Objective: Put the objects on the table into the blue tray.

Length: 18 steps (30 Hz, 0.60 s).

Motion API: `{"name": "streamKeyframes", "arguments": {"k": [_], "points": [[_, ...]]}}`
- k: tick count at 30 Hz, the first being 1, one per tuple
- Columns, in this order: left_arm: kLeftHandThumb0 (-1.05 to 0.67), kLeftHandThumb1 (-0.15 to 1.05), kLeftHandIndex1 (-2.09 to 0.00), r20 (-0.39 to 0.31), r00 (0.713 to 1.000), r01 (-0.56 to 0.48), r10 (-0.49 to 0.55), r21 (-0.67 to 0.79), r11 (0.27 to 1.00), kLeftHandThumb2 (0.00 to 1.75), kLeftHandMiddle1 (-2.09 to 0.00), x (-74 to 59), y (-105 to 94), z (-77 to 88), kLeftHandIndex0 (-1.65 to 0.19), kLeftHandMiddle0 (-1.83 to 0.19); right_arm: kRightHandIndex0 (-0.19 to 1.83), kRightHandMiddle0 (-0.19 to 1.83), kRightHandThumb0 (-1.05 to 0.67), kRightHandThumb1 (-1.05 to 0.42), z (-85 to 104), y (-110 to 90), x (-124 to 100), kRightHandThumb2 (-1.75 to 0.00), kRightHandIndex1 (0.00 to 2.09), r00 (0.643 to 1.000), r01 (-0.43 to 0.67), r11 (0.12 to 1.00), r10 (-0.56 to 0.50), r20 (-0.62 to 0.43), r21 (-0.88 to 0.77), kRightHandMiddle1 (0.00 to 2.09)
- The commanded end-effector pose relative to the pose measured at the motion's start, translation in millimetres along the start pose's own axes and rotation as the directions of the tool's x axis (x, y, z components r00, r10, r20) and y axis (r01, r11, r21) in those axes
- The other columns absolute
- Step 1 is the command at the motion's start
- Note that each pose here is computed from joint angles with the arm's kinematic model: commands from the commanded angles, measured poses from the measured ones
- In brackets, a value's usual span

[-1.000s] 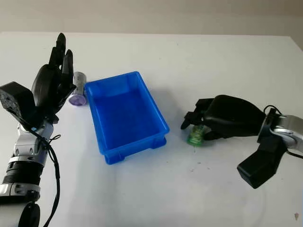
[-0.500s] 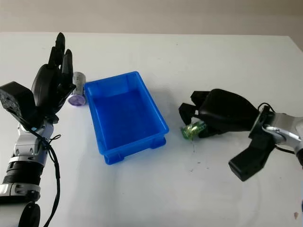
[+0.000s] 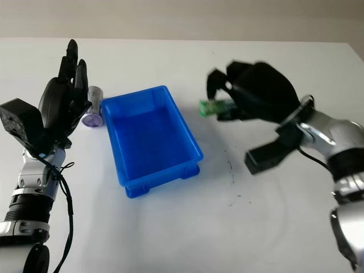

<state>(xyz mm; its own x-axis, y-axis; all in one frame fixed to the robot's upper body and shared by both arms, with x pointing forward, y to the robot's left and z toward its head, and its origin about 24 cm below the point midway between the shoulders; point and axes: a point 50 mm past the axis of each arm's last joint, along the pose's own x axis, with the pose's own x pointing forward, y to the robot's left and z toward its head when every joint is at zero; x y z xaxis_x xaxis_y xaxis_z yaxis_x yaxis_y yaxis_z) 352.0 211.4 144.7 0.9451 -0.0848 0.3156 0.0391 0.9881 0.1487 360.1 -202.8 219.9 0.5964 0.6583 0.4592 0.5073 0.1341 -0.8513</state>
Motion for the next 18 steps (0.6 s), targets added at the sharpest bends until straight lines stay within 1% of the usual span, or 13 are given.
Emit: {"name": "streamKeyframes", "arguments": {"k": [1,4,9,12,15,18], "points": [[-0.81,1.05,0.0,0.024,1.0,-0.003,0.002,0.009,1.0,0.69,0.0,0.1,1.1,4.4,0.19,0.19,1.12,0.97,-0.43,-0.96,-0.3,-12.0,14.6,-0.06,2.09,0.996,0.086,0.996,-0.086,-0.017,0.017,2.09],[-0.82,1.05,0.0,0.021,1.0,-0.004,0.004,0.005,1.0,0.68,0.0,0.0,1.3,4.3,0.19,0.19,1.18,1.03,-0.44,-1.01,2.5,-14.8,24.3,-0.07,2.09,0.989,0.145,0.988,-0.143,-0.034,0.053,2.09],[-0.81,1.05,0.0,0.022,1.0,-0.004,0.004,0.002,1.0,0.68,0.0,-0.2,0.8,4.4,0.19,0.19,1.2,1.06,-0.43,-1.04,18.2,-16.0,45.3,-0.07,2.09,0.977,0.212,0.964,-0.21,-0.031,0.162,2.09],[-0.81,1.05,0.0,0.018,1.0,-0.003,0.003,0.008,1.0,0.69,0.0,-0.5,0.5,4.5,0.19,0.19,1.18,1.04,-0.45,-1.05,25.8,-15.5,52.8,-0.09,2.09,0.975,0.218,0.956,-0.22,-0.009,0.198,2.09],[-0.81,1.05,0.0,0.024,1.0,-0.008,0.008,0.011,1.0,0.69,0.0,-1.2,0.5,5.0,0.19,0.19,1.15,0.99,-0.44,-1.05,37.7,-14.3,62.6,-0.11,2.09,0.972,0.216,0.933,-0.234,0.027,0.286,2.09],[-0.8,1.05,0.0,0.024,1.0,-0.01,0.01,0.016,1.0,0.69,0.0,-2.0,1.1,5.0,0.19,0.19,1.16,0.98,-0.47,-1.05,49.5,-10.1,68.1,-0.14,2.09,0.972,0.191,0.924,-0.224,0.064,0.332,2.09]]}}
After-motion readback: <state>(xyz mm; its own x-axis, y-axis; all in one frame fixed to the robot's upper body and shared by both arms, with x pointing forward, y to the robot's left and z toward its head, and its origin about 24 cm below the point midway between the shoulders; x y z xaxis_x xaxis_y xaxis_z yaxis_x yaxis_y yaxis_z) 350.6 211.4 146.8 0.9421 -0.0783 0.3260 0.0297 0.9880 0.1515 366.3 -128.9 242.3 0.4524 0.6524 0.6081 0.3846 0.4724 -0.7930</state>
